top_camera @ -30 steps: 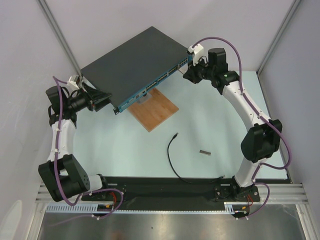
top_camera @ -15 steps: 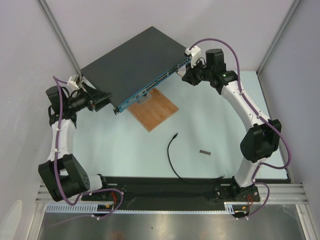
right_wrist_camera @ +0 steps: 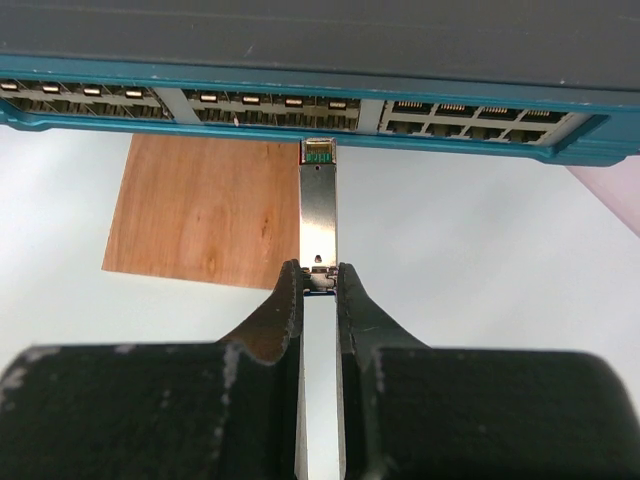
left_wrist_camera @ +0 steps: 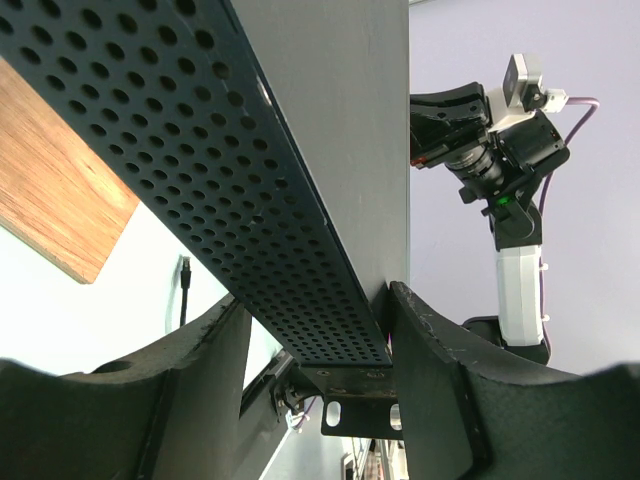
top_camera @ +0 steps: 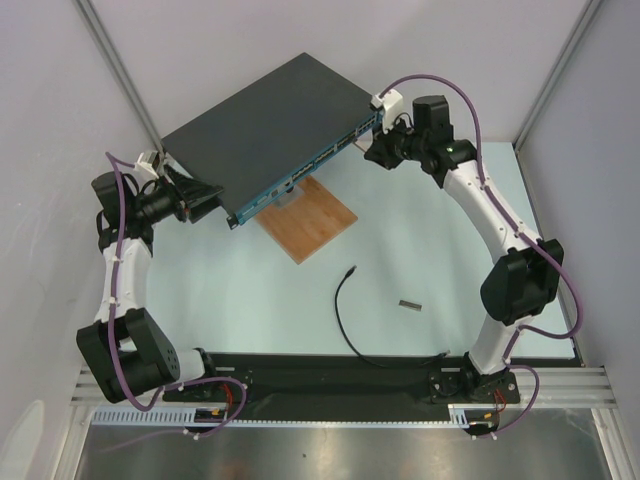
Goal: Insert the plug into the switch port
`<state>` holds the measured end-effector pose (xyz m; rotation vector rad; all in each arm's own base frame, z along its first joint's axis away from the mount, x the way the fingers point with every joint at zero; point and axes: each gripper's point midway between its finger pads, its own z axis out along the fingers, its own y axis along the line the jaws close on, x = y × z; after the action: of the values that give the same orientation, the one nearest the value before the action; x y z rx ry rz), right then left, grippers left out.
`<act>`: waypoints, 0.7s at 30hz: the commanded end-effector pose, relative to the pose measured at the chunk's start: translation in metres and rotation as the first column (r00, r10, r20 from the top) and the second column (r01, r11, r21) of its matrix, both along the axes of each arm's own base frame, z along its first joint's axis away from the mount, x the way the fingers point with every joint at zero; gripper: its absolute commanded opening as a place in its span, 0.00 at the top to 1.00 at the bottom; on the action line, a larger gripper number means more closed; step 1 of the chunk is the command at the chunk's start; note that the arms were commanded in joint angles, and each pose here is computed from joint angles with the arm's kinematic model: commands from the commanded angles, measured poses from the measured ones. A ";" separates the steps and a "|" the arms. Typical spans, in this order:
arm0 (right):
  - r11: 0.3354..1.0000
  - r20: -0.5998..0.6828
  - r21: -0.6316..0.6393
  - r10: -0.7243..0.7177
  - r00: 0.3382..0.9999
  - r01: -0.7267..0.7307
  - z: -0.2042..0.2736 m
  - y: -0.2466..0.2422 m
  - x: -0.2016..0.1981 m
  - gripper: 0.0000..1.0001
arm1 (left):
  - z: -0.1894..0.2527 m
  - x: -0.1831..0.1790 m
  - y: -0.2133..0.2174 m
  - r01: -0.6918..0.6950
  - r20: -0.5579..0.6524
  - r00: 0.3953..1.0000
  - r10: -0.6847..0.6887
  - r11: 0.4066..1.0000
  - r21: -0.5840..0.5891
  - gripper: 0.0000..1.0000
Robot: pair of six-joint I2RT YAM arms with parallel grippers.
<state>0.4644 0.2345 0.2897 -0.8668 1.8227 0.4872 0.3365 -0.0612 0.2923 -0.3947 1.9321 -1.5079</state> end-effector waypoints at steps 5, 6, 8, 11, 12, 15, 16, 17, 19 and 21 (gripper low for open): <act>0.999 0.075 0.045 -0.006 0.997 0.003 0.036 -0.001 0.009 1.00 | 0.001 0.019 -0.008 -0.010 0.125 0.992 -0.003 0.995 0.102 1.00; 0.999 0.077 0.045 -0.009 0.997 0.006 0.037 -0.002 0.011 1.00 | 0.001 0.019 -0.008 -0.008 0.123 0.992 -0.004 0.995 0.101 1.00; 0.999 0.074 0.046 -0.008 0.997 0.005 0.035 -0.001 0.012 1.00 | 0.001 0.020 -0.008 -0.008 0.124 0.992 -0.004 0.995 0.102 1.00; 0.999 0.070 0.046 -0.008 0.998 0.004 0.034 0.000 0.012 1.00 | 0.001 0.020 -0.007 -0.010 0.124 0.992 -0.003 0.995 0.102 1.00; 0.999 0.069 0.048 -0.007 0.998 0.003 0.034 0.000 0.012 1.00 | 0.001 0.020 -0.007 -0.010 0.123 0.992 -0.003 0.995 0.102 1.00; 0.999 0.060 0.050 -0.002 0.998 -0.001 0.032 0.001 0.011 1.00 | 0.000 0.020 -0.008 -0.008 0.124 0.992 -0.005 0.995 0.103 1.00; 0.999 0.056 0.048 -0.002 0.998 -0.001 0.030 0.000 0.011 1.00 | 0.000 0.020 -0.008 -0.008 0.124 0.992 -0.005 0.995 0.103 1.00; 0.999 0.053 0.047 -0.002 0.999 0.000 0.029 0.000 0.010 1.00 | 0.000 0.020 -0.007 -0.009 0.124 0.992 -0.003 0.995 0.103 1.00; 0.999 0.050 0.048 -0.001 0.999 -0.001 0.028 0.000 0.010 1.00 | 0.001 0.021 -0.007 -0.008 0.125 0.992 -0.005 0.995 0.103 1.00; 0.999 0.052 0.049 0.000 0.999 -0.003 0.029 0.001 0.010 1.00 | 0.000 0.021 -0.007 -0.006 0.121 0.993 -0.006 0.995 0.102 1.00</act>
<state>0.4723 0.2311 0.3011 -0.8439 1.8041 0.4860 0.3365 -0.0612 0.2924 -0.3936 1.9319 -1.5078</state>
